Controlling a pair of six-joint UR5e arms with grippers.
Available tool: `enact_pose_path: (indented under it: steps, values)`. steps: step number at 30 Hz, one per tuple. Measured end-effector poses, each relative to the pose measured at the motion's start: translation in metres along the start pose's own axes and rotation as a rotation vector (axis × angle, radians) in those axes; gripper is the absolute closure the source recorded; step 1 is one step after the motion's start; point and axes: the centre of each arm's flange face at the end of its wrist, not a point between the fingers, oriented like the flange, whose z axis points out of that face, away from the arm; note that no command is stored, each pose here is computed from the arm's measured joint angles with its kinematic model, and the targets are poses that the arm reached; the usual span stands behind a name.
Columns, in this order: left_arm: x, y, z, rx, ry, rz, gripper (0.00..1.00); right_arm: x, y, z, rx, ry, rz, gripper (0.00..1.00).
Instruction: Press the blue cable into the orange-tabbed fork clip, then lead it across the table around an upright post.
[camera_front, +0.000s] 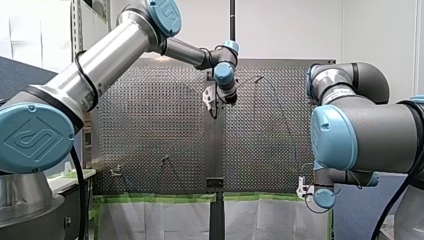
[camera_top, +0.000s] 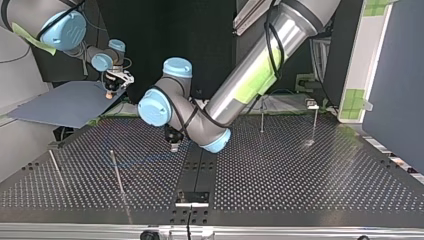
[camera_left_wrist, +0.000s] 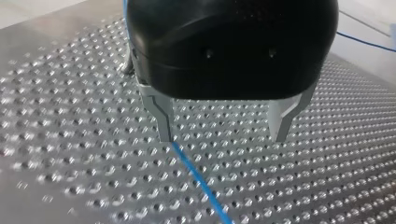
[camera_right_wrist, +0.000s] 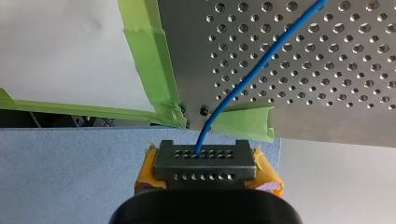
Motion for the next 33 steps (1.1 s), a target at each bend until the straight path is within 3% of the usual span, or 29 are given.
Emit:
enact_pose_path:
  steps: [7, 17, 21, 28, 33]
  values:
    - [-0.003, 0.006, 0.001, -0.038, -0.010, -0.028, 0.00, 0.000, 0.001, 0.000, -0.001, 0.001, 0.001, 1.00]
    - [-0.003, 0.007, -0.027, -0.129, 0.012, 0.020, 0.00, 0.000, 0.001, 0.000, 0.004, -0.001, 0.001, 1.00]
    - [-0.009, 0.005, -0.042, -0.115, 0.004, 0.033, 0.00, 0.000, 0.000, 0.000, 0.008, -0.002, 0.001, 1.00]
    - [-0.021, 0.000, -0.060, -0.048, -0.012, 0.062, 0.00, 0.000, 0.000, 0.000, 0.011, -0.001, 0.000, 1.00]
    - [-0.034, 0.002, -0.076, -0.042, -0.020, 0.100, 0.00, 0.000, 0.000, 0.000, 0.010, -0.005, 0.000, 1.00]
